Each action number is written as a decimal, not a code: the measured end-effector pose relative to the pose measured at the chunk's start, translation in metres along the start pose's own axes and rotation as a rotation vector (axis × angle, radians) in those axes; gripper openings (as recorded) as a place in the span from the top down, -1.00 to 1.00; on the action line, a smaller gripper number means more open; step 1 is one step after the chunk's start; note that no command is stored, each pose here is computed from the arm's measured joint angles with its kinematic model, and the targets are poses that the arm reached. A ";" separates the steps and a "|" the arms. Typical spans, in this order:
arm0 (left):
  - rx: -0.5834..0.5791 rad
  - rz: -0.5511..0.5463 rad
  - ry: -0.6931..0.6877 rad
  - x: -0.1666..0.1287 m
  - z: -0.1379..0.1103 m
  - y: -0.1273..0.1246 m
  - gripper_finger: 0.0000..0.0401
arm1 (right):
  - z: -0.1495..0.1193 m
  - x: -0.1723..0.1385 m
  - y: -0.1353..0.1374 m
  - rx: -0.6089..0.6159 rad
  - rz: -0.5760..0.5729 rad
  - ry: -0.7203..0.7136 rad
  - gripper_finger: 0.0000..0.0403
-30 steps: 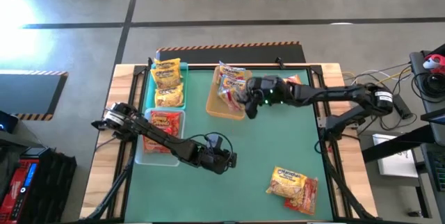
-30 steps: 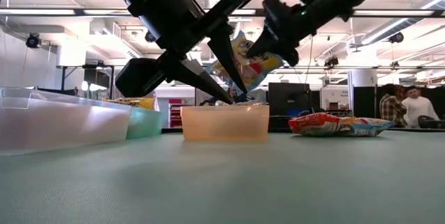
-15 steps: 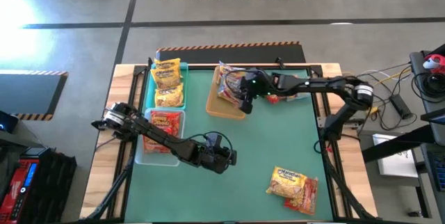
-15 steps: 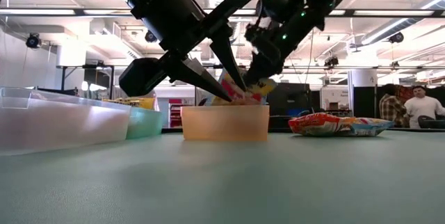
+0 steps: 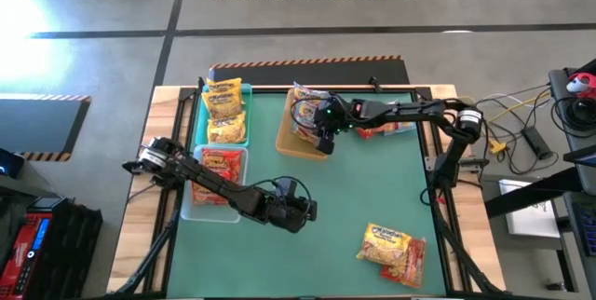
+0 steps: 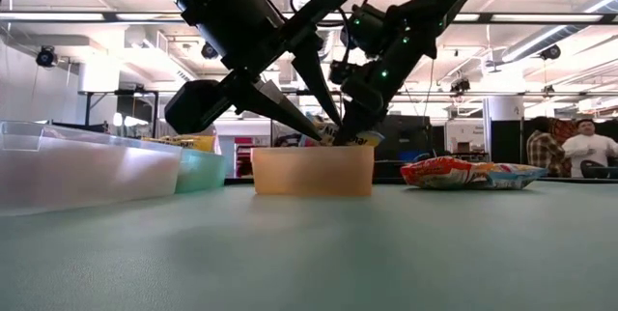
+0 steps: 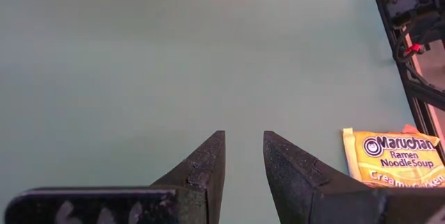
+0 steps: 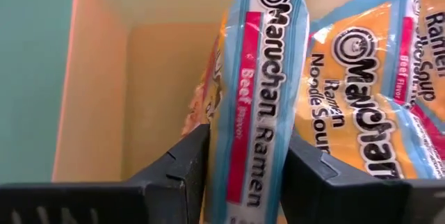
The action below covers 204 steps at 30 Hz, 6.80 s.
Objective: Sort Maruchan noodles
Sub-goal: Put the blue noodle pack into the orange bin, then put the yellow noodle pack into the blue bin
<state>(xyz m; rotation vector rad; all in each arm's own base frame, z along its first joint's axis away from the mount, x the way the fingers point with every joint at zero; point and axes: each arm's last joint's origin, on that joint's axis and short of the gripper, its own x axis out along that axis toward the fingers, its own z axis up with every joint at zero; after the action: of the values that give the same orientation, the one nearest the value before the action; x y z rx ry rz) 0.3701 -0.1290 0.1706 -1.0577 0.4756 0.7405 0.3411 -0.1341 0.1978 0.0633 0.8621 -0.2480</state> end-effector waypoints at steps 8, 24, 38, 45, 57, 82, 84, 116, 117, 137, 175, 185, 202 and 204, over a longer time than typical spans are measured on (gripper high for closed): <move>0.004 0.005 0.000 0.000 0.000 0.001 0.59 | 0.002 -0.003 -0.007 0.006 -0.130 0.011 0.20; 0.077 0.010 0.009 0.000 -0.001 0.001 0.59 | 0.025 -0.079 -0.004 0.165 -0.155 -0.102 0.12; 0.204 0.024 0.102 0.000 -0.003 0.005 0.59 | -0.046 -0.125 0.077 0.457 0.173 0.010 0.12; 0.337 0.007 0.191 -0.003 -0.004 0.005 0.59 | -0.098 -0.131 0.134 0.645 0.300 0.197 0.12; 0.463 -0.018 0.291 -0.003 -0.009 0.009 0.59 | -0.147 -0.164 0.220 0.486 0.633 0.639 0.12; 0.484 -0.029 0.306 -0.004 -0.010 0.008 0.59 | -0.184 -0.140 0.258 0.264 0.528 0.759 0.12; 0.484 -0.029 0.306 -0.004 -0.010 0.008 0.59 | -0.184 -0.134 0.258 0.230 0.499 0.713 0.12; 0.427 -0.007 0.320 -0.006 -0.012 0.010 0.59 | -0.099 -0.033 0.205 0.308 0.337 -0.035 0.26; 0.405 -0.001 0.302 -0.006 -0.012 0.010 0.59 | -0.097 -0.037 0.205 0.294 0.342 -0.045 0.26; 0.117 0.109 0.018 -0.002 0.010 0.013 0.59 | -0.082 -0.053 0.174 0.684 0.253 -0.057 0.26; 0.594 0.214 0.244 -0.001 0.059 0.025 0.59 | -0.101 -0.011 0.197 0.776 0.378 0.087 0.26; 0.424 -0.020 0.217 0.009 0.074 0.003 0.59 | -0.123 -0.015 0.188 0.624 0.309 0.189 0.26; 0.257 -0.201 0.276 0.006 0.089 -0.025 0.21 | -0.117 -0.014 0.175 0.449 0.272 0.107 0.26; 0.257 -0.200 0.276 0.006 0.089 -0.025 0.16 | -0.115 -0.014 0.172 0.457 0.267 0.082 0.26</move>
<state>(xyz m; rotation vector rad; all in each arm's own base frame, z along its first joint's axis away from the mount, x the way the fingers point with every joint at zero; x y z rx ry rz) 0.3929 -0.0538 0.2199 -0.9511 0.6713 0.3462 0.2888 0.0535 0.1256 0.6144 0.8541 -0.1882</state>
